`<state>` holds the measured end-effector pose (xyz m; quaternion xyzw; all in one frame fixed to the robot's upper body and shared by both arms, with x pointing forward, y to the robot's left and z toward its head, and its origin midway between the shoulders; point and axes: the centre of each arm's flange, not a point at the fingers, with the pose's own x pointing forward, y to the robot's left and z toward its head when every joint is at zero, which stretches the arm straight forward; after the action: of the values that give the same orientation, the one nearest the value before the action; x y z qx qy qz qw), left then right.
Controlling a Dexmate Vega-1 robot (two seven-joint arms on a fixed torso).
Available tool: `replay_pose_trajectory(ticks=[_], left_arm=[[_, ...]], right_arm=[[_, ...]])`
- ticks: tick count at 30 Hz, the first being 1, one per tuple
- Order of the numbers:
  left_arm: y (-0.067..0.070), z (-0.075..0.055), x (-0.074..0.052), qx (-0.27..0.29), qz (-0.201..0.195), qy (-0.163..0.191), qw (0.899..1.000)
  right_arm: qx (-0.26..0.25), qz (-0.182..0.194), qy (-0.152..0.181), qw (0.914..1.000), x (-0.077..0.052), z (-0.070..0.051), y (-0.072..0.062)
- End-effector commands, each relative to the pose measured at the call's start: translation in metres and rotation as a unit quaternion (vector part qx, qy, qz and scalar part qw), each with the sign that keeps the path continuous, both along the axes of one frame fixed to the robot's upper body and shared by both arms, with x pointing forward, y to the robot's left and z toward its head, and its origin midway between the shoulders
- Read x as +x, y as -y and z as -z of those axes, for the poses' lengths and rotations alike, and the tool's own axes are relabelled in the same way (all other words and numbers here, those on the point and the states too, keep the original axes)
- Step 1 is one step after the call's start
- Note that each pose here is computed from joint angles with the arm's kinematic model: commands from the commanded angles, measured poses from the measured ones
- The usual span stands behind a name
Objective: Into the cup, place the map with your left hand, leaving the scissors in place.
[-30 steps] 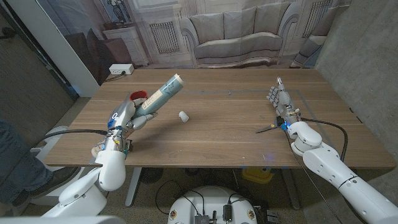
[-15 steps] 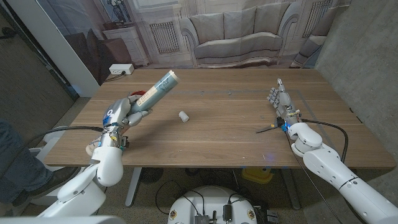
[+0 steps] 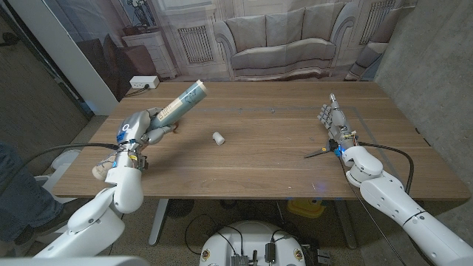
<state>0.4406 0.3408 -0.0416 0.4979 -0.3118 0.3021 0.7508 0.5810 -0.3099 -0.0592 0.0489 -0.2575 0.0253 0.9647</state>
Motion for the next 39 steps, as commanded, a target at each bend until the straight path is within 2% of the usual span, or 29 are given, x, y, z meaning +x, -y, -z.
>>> replay_pose_trajectory(ticks=[1,17,28,39], left_arm=[[-0.004,-0.01,0.004,0.023,-0.029,0.01,0.999],[-0.014,-0.02,0.027,0.039,-0.053,0.018,0.998],[-0.016,-0.029,0.037,0.059,-0.057,0.031,0.996],[-0.017,-0.033,0.046,0.064,-0.059,0.037,0.996]], right_arm=[[-0.001,0.001,0.002,1.0,0.0,0.0,-0.002],[0.007,0.007,-0.001,0.9999,-0.005,0.003,-0.003],[0.013,0.01,0.007,0.9998,-0.01,0.002,-0.001],[0.018,0.016,0.007,0.9997,-0.016,0.007,0.003]])
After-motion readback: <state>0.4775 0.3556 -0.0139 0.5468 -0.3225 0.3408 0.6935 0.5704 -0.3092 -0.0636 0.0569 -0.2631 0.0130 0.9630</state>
